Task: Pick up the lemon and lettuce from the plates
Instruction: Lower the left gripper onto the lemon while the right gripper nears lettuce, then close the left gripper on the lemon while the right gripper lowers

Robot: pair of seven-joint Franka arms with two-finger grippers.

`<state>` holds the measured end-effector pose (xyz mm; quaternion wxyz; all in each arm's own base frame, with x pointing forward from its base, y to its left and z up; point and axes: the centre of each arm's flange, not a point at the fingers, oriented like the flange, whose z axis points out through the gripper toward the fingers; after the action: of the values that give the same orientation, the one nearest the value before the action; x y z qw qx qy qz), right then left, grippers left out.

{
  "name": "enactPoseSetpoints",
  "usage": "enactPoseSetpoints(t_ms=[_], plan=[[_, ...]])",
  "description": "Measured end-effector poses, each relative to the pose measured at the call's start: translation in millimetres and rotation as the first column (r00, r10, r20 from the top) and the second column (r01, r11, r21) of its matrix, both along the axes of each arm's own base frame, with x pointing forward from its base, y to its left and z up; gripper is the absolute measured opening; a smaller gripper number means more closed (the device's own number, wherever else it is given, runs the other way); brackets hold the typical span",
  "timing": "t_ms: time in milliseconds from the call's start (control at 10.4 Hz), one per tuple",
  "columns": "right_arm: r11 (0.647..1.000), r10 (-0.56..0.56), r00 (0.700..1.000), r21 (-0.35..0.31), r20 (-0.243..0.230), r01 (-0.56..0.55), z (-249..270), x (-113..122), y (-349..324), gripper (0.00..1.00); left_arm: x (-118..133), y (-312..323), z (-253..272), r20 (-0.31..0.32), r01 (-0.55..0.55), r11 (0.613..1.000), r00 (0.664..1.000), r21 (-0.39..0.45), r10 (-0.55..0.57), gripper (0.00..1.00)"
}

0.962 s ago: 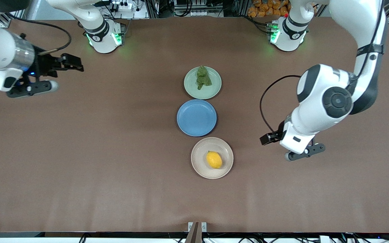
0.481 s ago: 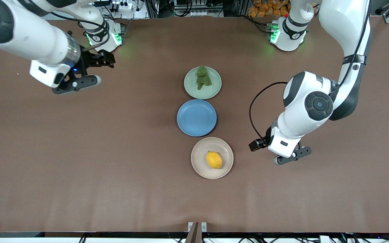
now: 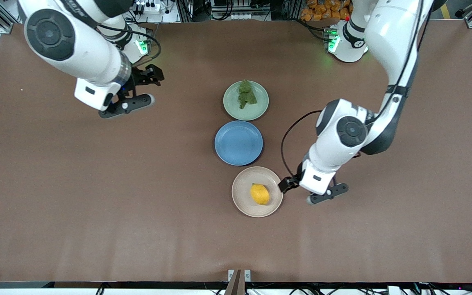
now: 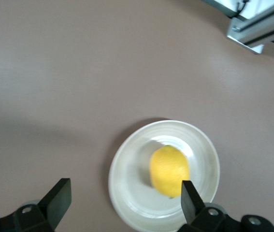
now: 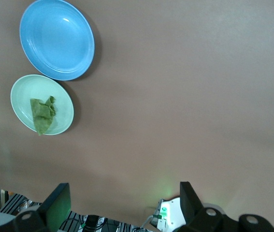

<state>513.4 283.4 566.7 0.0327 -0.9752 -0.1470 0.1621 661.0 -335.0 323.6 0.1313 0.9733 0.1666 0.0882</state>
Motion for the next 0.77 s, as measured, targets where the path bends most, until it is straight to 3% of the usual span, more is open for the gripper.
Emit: enactPoseSetpoints(t_ms=[192, 770], plan=[[1.0, 0.026, 1.0, -0.006, 0.01, -0.026, -16, -6, 34, 1.0, -2, -26, -43, 0.074, 0.016, 0.999, 0.997, -0.05, -0.013, 1.0], [0.998, -0.022, 0.999, -0.057, 0.037, 0.024, -68, -34, 124, 1.0, -13, -50, -106, 0.098, 0.037, 0.996, 0.995, -0.075, -0.03, 1.0]])
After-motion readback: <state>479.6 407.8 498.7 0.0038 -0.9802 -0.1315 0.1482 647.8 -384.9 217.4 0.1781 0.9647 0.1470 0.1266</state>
